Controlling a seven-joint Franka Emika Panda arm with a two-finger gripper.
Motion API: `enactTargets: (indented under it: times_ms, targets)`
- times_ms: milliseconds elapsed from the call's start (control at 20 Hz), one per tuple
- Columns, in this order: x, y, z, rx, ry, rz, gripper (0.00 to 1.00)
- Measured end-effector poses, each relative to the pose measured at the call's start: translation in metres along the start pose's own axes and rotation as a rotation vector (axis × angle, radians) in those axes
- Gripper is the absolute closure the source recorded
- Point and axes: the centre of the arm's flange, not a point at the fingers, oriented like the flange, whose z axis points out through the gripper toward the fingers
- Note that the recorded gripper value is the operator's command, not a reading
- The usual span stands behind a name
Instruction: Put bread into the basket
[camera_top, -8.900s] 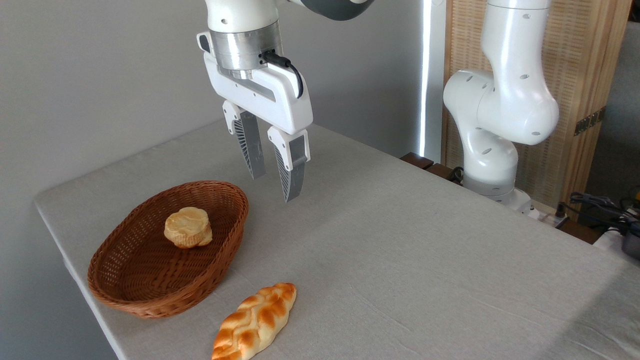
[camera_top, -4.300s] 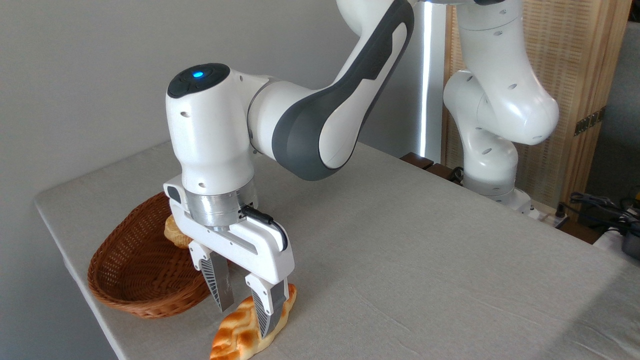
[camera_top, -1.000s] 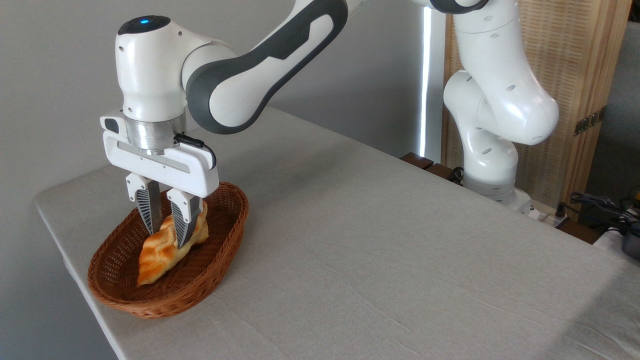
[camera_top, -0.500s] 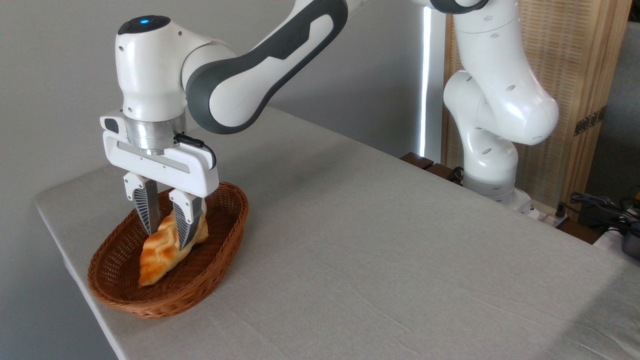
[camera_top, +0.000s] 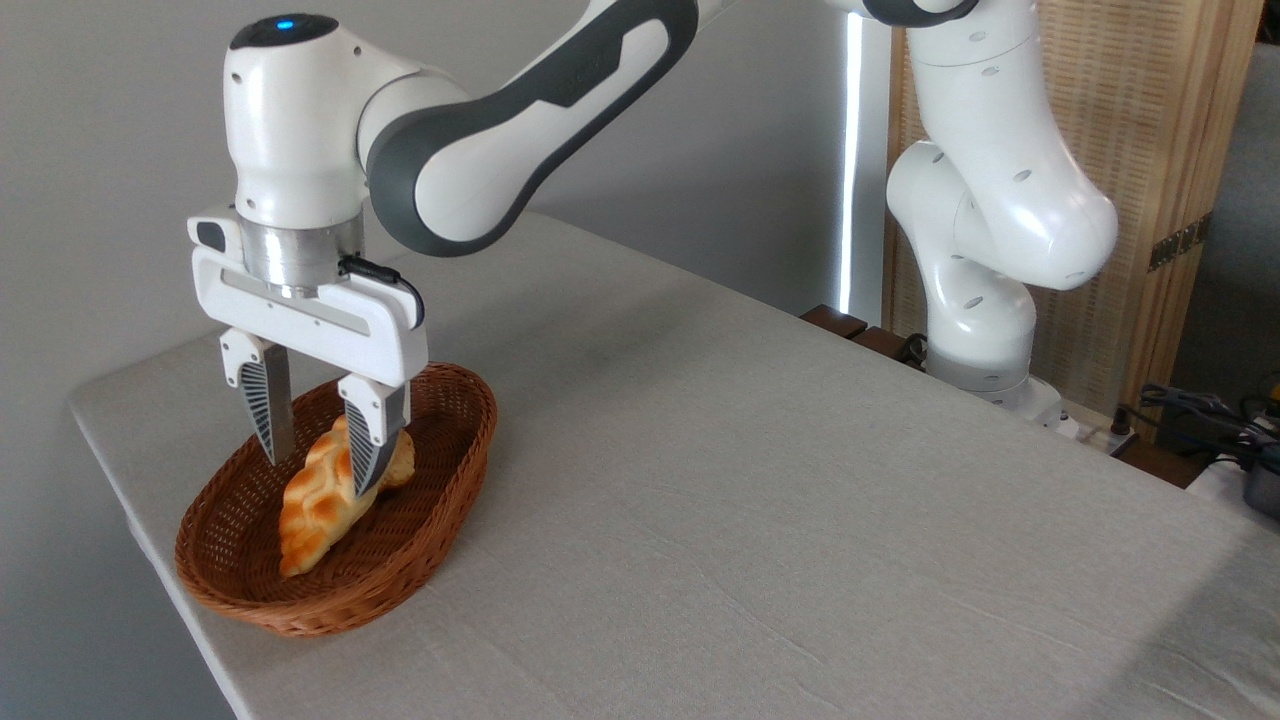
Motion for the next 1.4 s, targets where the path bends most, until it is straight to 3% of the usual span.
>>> enactTargets:
  times_ms: [300, 500, 1000, 1400]
  targets:
    - [0.002, -0.01, -0.04, 0.017, 0.055, -0.014, 0.0]
    - [-0.002, -0.019, -0.063, 0.029, 0.057, 0.0, 0.0]
    - [-0.042, -0.044, -0.12, 0.028, -0.101, 0.24, 0.0]
    - [-0.076, -0.067, -0.128, -0.006, -0.194, 0.405, 0.0]
